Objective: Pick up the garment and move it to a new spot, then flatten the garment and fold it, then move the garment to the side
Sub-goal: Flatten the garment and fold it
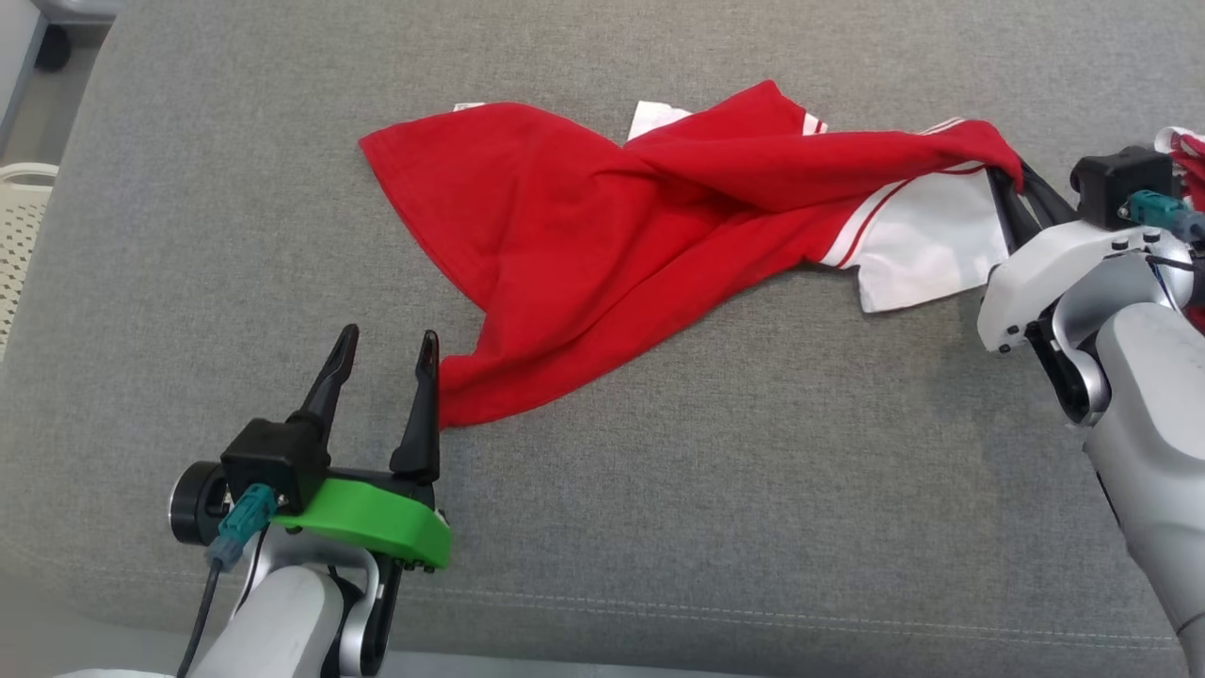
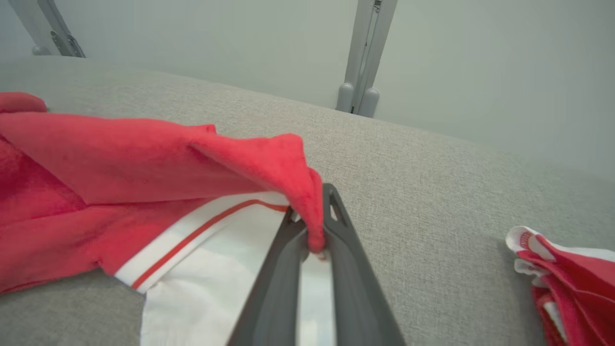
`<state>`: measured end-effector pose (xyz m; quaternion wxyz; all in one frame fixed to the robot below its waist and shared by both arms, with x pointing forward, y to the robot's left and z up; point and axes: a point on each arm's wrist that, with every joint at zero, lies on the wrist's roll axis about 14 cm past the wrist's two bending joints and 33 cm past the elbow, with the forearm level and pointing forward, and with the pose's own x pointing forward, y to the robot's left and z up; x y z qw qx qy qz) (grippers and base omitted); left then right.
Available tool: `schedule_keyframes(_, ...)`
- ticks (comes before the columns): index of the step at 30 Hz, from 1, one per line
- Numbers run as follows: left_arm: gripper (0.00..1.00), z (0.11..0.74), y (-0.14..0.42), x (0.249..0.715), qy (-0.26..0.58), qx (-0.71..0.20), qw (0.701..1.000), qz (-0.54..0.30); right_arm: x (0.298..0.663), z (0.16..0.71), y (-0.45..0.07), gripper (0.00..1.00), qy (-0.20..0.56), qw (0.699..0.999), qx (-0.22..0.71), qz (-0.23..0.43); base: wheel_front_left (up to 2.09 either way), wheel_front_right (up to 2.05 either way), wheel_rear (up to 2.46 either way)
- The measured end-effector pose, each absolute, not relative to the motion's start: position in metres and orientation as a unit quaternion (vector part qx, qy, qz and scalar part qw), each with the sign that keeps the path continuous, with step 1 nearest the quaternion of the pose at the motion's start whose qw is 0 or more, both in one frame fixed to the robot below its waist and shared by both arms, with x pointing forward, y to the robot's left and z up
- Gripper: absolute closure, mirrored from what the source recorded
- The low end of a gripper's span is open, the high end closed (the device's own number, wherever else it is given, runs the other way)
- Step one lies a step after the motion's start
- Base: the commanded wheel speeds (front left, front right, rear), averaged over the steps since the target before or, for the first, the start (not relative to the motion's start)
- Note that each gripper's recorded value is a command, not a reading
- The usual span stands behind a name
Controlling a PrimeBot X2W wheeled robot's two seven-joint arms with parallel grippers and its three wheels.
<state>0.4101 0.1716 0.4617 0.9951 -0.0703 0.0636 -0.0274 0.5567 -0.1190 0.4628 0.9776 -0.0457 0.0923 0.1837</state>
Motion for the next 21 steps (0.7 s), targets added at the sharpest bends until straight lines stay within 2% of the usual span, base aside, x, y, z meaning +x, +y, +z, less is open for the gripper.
schedule_keyframes(1, 0.0, 0.461, 0.171, 0.411, 0.064, -0.071, 0.995, -0.029, 0.559, 0.458, -0.119, 0.73, 0.102, 0.977, -0.039, 0.181, 0.0, 0.0, 0.0)
schedule_keyframes(2, 0.0, 0.46, 0.172, 0.411, 0.065, -0.07, 0.995, -0.029, 0.562, 0.455, -0.119, 0.11, 0.106, 0.978, -0.036, 0.179, 0.0, 0.0, 0.0)
schedule_keyframes(3, 0.0, 0.46, 0.172, 0.412, 0.066, -0.07, 0.995, -0.028, 0.565, 0.452, -0.119, 0.0, 0.111, 0.978, -0.032, 0.176, 0.0, 0.0, 0.0)
schedule_keyframes(11, 0.0, 0.45, 0.173, 0.41, 0.078, -0.074, 0.994, -0.024, 0.578, 0.435, -0.133, 0.0, 0.118, 0.982, -0.018, 0.144, 0.0, 0.0, 0.0)
schedule_keyframes(21, 0.0, 0.455, 0.173, 0.416, 0.07, -0.062, 0.995, -0.029, 0.551, 0.437, -0.147, 0.0, 0.085, 0.989, 0.036, 0.112, 0.0, 0.0, 0.0)
